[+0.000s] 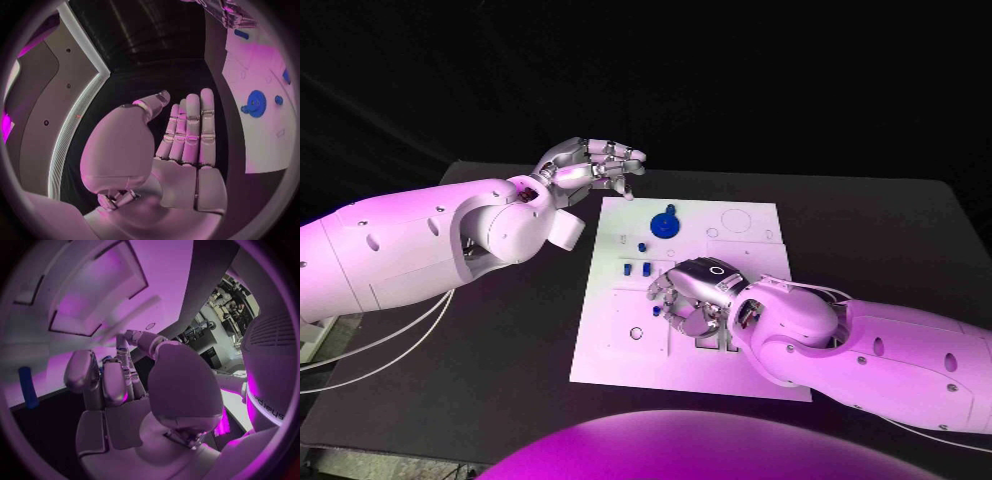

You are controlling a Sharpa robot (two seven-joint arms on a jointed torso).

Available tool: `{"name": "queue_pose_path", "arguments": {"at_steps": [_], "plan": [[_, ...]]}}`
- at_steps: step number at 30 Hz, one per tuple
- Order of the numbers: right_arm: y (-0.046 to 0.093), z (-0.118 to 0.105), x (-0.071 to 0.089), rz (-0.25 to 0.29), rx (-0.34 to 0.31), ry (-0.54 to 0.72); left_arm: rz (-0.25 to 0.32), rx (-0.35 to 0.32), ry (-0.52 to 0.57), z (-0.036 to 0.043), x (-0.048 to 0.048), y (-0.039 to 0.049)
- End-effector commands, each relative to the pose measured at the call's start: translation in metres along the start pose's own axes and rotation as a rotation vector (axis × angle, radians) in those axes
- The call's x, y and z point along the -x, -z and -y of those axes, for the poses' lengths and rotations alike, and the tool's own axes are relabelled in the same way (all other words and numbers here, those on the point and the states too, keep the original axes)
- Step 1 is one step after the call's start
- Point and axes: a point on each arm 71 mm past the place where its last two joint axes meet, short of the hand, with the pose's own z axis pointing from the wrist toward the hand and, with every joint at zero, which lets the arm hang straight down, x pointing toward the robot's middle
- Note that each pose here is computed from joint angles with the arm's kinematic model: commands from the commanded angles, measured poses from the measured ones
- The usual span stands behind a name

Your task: Assemble the parts on the task board

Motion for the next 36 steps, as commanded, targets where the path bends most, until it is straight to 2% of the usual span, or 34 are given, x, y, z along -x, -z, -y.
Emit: {"name": "queue_pose_path", "arguments": {"at_steps": [1, 8, 13, 19, 27, 36], "plan": [[0.006, 0.003, 0.004, 0.023, -0.023, -0.01, -0.019, -0.005, 0.006, 0.0009, -0.0019, -0.0002], [0.029, 0.016, 0.031, 0.068, -0.061, -0.075, -0.017, -0.005, 0.005, 0.0008, -0.0005, 0.0001], [0.046, 0.036, 0.058, 0.077, -0.131, -0.134, -0.016, -0.004, 0.005, 0.0003, 0.0003, -0.0003], [0.064, 0.065, 0.084, 0.084, -0.204, -0.123, -0.017, -0.004, 0.005, -0.0004, 0.0005, -0.0007], [0.072, 0.086, 0.093, 0.068, -0.246, -0.026, -0.023, -0.002, 0.007, -0.0013, -0.0001, -0.0008], [0.061, 0.09, 0.082, 0.032, -0.245, 0.025, -0.025, -0.001, 0.007, -0.0015, -0.0003, -0.0005]]}}
